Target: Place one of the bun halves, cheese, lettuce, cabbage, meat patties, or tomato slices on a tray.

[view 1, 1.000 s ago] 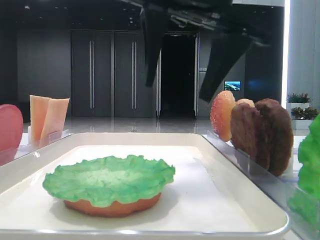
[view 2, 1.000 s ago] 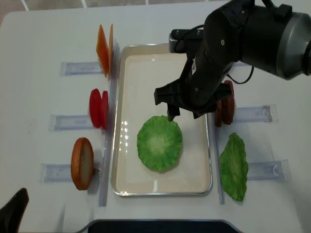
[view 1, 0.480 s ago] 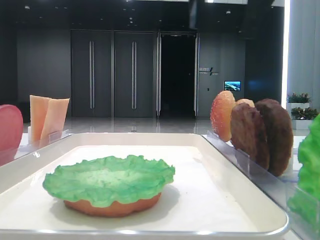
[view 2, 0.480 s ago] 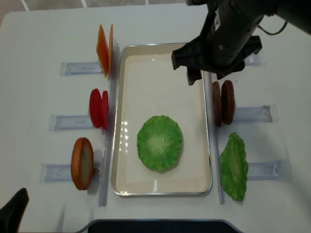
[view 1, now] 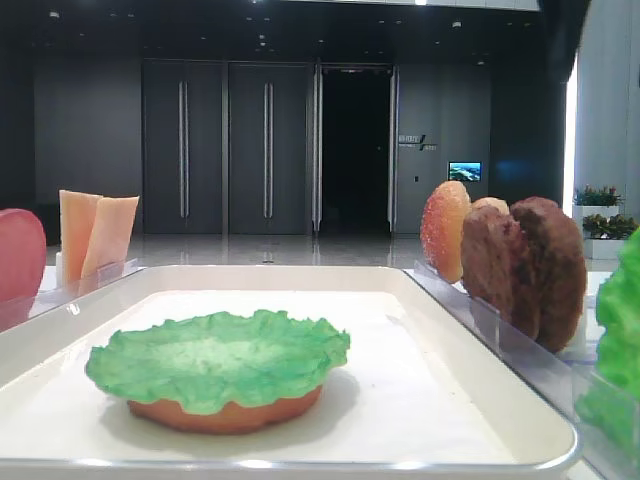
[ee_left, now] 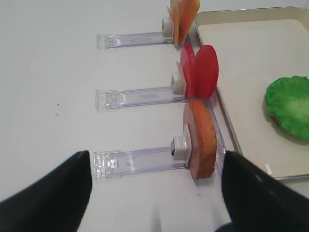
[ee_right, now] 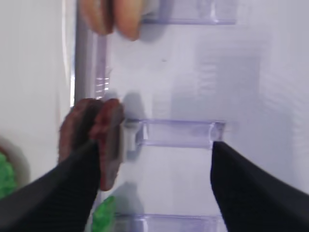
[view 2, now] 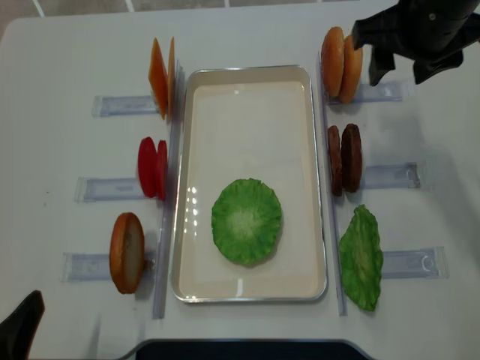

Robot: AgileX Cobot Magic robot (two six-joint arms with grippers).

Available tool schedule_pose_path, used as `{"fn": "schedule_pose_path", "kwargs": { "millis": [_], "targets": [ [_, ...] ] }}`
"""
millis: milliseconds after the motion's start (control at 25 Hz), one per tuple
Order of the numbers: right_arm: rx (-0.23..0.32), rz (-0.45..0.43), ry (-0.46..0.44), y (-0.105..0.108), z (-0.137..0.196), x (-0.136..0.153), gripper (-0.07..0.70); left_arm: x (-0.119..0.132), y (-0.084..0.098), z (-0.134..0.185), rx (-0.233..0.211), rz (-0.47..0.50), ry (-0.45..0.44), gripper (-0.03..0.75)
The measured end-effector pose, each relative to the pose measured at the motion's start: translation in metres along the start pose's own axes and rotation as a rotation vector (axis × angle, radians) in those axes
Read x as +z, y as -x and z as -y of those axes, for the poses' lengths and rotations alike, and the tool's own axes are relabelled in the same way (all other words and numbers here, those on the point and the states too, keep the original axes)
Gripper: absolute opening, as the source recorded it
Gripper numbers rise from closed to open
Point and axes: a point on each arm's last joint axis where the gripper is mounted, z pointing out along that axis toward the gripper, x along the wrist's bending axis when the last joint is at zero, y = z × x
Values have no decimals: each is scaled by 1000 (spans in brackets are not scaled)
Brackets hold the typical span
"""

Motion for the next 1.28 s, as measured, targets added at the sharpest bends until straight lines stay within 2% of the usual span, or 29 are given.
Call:
{"fn": "schedule_pose_path", "kwargs": {
  "millis": [240, 440, 720, 1040, 1280],
  "targets": [
    [89, 55, 3, 63, -8, -1, 490, 0, 0, 0, 0, 0, 0, 643],
    [117, 78, 3, 92, -8, -3, 484, 0, 0, 0, -1, 0, 0, 643],
    [82, 61, 0, 91, 8, -8, 482, 0, 0, 0, -1, 0, 0, 643],
    [72, 56, -42, 87, 73, -14, 482, 0, 0, 0, -1, 0, 0, 643],
    [112, 53, -44, 84, 125, -16, 482, 0, 0, 0, -1, 0, 0, 643]
  ]
}}
